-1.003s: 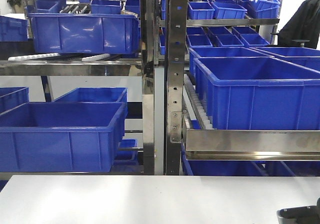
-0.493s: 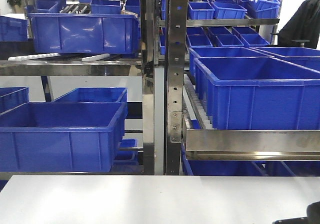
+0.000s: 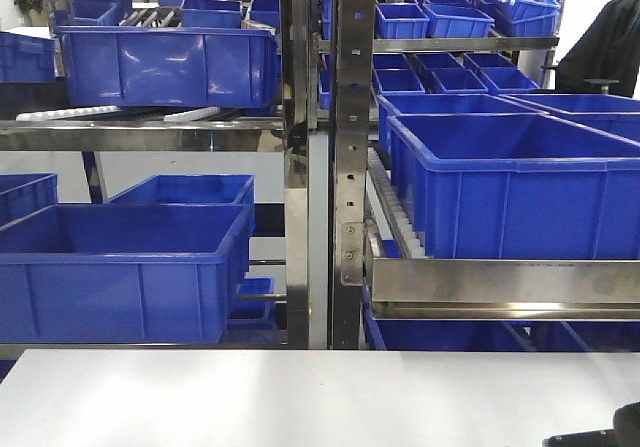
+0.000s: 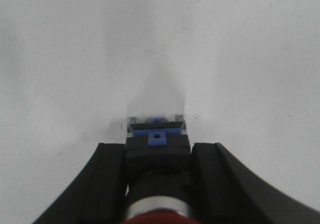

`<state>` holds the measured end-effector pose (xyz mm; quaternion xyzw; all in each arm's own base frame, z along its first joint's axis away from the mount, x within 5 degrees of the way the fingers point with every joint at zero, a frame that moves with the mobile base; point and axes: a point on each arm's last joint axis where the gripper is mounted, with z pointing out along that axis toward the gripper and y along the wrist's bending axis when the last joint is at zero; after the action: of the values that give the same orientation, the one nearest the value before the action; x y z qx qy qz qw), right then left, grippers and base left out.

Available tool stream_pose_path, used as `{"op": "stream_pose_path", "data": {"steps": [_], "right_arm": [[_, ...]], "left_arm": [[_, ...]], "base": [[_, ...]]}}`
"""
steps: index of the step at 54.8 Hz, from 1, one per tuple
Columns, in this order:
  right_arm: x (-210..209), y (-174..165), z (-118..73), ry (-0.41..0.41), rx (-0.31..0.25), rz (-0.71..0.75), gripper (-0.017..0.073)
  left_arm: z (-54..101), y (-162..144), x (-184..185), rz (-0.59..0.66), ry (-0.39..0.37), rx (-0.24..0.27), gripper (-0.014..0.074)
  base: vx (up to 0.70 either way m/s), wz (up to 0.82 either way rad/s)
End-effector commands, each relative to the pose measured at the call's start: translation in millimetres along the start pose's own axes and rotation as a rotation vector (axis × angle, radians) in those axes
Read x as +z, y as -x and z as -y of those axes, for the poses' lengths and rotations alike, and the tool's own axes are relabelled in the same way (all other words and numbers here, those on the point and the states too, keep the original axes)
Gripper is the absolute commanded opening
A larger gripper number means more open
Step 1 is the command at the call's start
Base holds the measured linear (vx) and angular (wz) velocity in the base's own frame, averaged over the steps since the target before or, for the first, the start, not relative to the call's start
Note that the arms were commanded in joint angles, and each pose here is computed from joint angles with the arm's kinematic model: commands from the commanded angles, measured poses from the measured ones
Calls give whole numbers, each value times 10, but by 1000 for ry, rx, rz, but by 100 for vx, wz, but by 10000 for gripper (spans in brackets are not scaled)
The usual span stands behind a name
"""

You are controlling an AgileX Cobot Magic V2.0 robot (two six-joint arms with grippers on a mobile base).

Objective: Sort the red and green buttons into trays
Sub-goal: 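Lift both held buttons off the white table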

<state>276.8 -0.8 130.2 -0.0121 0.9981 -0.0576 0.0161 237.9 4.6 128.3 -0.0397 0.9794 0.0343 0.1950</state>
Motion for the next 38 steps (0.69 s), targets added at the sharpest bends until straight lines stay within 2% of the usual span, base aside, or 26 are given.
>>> {"op": "stream_pose_path", "data": {"steps": [1,11,16,25,30,34,38], "right_arm": [[-230,80,47,-1,6,112,-15],[-572,116,57,30,37,316,-13],[-865,113,32,54,34,480,-12],[-1447,0,-130,88,-55,787,-10],[-1727,-111,-229,126,-84,927,-10],[-1923,-209,-257,160,-76,1025,-9],[-2104,-323,-217,185,-42,1113,-9]], "left_arm": [[16,193,-208,153,-31,-5,113],[17,313,-557,349,-70,-13,-9],[20,371,-791,482,-99,-15,-8],[14,411,-1256,727,-149,-15,-3],[10,399,-1524,869,-179,-12,-3],[3,381,-1736,974,-198,-10,-3],[-24,369,-2004,1065,-199,-13,-3]], "base": [[0,0],[0,0],[0,0],[0,0],[0,0],[0,0],[0,0]]}}
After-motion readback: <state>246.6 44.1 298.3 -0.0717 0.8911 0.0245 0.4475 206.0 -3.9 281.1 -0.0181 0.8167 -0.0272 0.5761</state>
